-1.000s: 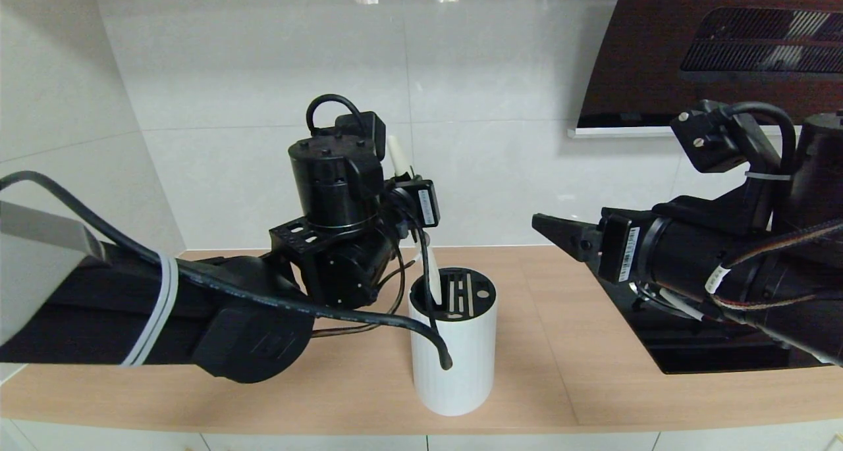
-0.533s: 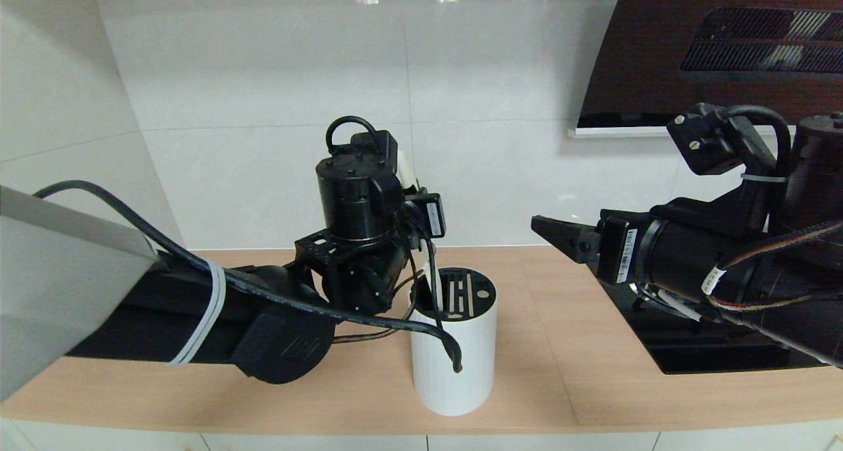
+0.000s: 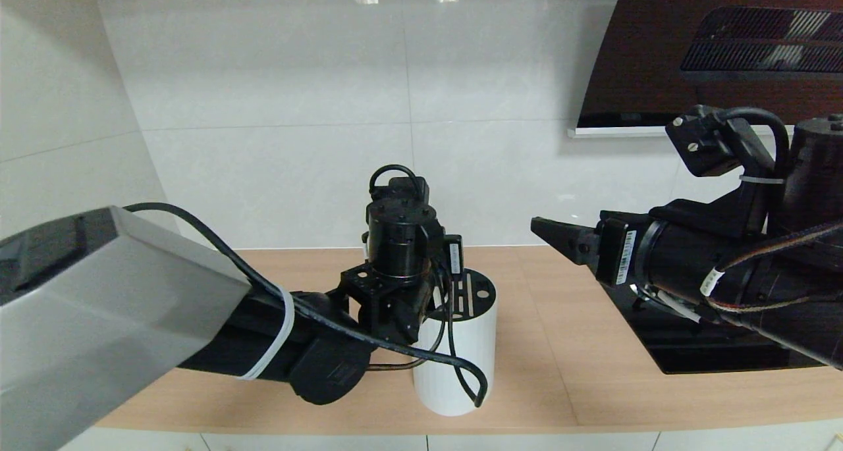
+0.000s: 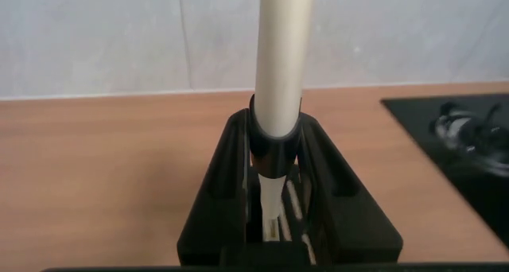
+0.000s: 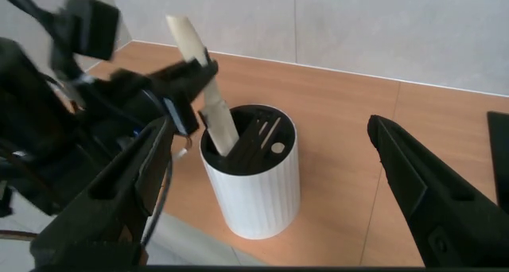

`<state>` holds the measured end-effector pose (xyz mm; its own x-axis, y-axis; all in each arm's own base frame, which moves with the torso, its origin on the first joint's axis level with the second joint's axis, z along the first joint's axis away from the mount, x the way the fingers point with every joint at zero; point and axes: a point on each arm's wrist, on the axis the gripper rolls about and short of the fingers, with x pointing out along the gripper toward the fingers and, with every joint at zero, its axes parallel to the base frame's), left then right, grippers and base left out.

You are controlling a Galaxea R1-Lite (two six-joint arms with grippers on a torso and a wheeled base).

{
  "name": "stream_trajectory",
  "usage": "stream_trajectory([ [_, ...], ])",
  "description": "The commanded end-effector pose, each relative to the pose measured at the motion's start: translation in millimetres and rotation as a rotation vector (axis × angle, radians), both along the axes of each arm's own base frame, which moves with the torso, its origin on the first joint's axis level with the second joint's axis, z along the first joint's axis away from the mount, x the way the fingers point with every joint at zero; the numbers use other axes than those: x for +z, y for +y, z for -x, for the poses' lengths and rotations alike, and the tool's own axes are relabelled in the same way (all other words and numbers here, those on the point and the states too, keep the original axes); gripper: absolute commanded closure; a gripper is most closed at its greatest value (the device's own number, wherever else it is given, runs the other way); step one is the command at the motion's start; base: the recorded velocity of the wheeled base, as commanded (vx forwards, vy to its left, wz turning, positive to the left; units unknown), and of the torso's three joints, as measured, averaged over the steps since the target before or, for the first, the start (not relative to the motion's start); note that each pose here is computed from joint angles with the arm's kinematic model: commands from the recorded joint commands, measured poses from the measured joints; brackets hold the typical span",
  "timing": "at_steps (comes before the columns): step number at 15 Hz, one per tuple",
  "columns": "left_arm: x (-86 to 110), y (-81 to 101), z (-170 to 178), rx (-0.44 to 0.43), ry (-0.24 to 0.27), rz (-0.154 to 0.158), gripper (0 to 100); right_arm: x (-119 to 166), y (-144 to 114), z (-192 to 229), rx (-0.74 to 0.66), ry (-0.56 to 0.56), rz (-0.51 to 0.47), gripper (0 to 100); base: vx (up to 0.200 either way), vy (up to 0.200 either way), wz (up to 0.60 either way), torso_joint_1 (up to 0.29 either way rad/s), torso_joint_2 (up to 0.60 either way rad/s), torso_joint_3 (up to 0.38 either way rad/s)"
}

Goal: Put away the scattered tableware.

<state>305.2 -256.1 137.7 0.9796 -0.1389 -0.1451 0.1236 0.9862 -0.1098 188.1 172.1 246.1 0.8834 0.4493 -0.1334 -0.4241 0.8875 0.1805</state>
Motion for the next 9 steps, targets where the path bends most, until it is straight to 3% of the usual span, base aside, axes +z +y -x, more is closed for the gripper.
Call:
stream_trajectory([
  [1,-15.4,-3.0,-1.9,0.000,0.032,-0.030,100,-0.8,0.6,-0.4,0.001,0.002,0.002,0,0.000,0.000,0.00,0.000,0.00,0.000],
  [5,-27.1,-6.1,-1.7,-0.005,0.056,-0.050,100,-0.8,0.6,-0.4,0.001,0.002,0.002,0,0.000,0.000,0.00,0.000,0.00,0.000],
  [9,-28.2,-6.8,-1.5,-0.005,0.057,-0.050,100,-0.8,0.6,-0.4,0.001,0.002,0.002,0,0.000,0.000,0.00,0.000,0.00,0.000],
])
